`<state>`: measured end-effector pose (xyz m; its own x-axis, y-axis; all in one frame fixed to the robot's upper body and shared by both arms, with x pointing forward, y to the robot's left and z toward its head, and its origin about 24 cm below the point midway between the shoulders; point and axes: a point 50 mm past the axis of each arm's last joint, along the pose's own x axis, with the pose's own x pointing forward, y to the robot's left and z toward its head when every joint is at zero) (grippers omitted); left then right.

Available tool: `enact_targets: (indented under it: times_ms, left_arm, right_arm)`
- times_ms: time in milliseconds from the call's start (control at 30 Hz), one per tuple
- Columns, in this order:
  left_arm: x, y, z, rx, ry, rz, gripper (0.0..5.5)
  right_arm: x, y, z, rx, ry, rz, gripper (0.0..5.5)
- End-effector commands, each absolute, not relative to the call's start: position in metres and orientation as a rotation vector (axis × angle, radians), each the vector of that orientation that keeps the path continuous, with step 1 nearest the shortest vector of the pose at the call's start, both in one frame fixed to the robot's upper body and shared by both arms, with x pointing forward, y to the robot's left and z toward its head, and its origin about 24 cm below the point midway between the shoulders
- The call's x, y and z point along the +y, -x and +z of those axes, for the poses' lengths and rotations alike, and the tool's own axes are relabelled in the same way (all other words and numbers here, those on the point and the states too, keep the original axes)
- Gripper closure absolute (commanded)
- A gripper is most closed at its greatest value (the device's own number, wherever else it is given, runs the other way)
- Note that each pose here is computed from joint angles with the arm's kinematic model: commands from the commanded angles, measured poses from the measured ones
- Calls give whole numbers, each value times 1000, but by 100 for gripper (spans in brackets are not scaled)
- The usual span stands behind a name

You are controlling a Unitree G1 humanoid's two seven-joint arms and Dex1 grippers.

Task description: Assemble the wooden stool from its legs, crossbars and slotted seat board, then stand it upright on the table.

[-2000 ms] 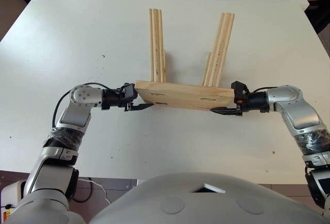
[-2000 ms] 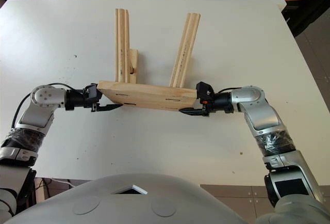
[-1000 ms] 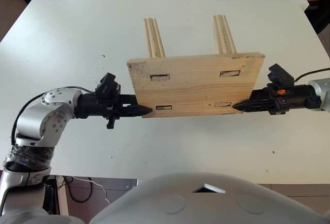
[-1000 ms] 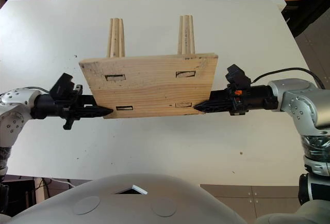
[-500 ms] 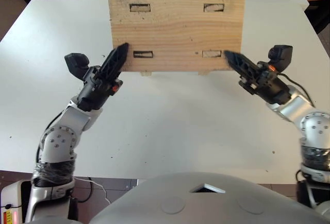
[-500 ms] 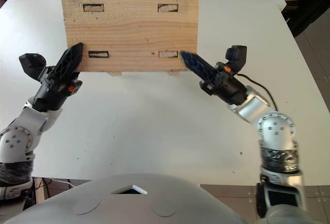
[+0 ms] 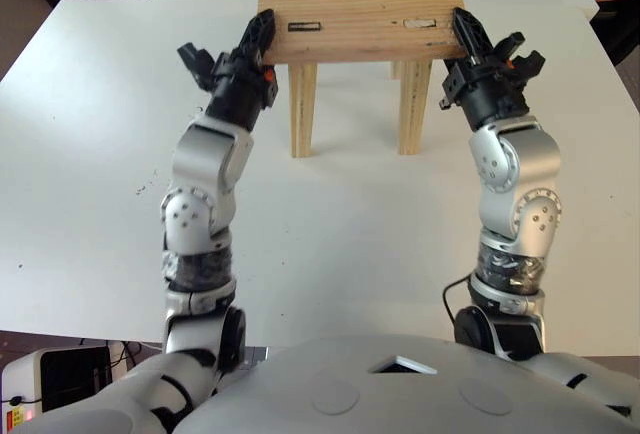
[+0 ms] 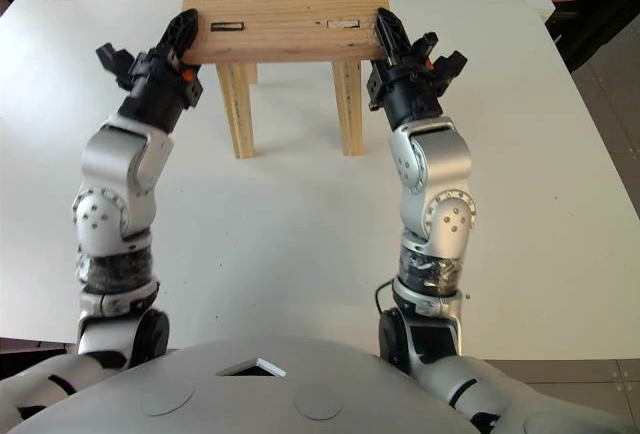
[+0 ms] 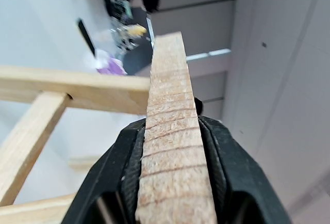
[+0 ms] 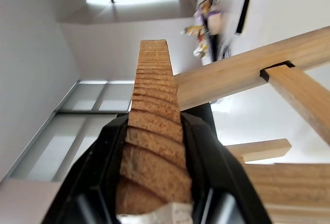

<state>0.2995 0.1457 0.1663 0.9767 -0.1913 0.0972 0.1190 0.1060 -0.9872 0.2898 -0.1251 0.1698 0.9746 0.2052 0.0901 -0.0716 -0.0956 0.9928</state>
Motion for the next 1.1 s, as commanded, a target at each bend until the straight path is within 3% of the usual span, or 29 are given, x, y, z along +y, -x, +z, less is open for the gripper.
enact_targets:
  times_ms: [33, 267, 467, 633, 667, 767, 967, 1100]
  left_arm:
    - [198, -308, 123, 18, 1376, 227, 416]
    - [189, -313, 111, 59, 1384, 259, 415]
    - [184, -316, 136, 42, 1460, 250, 415]
    - [188, -312, 132, 25, 1416, 259, 416]
    - [190, -311, 131, 13, 1419, 257, 379]
    - [191, -309, 133, -22, 1408, 245, 322]
    - [210, -304, 138, -112, 1347, 301, 230]
    - [225, -298, 138, -142, 1141, 392, 188]
  right_arm:
    - [-140, -304, 152, 85, -1732, 9, 419]
    - [-138, -319, 151, 122, -1716, -65, 419]
    - [-142, -322, 171, 118, -1751, -147, 419]
    - [-146, -321, 162, 132, -1682, -190, 419]
    - [-147, -321, 159, 134, -1660, -191, 419]
    - [-150, -320, 157, 118, -1634, -198, 339]
    - [-166, -321, 171, -16, -1533, -184, 250]
    - [-199, -319, 174, -128, -1269, -302, 237]
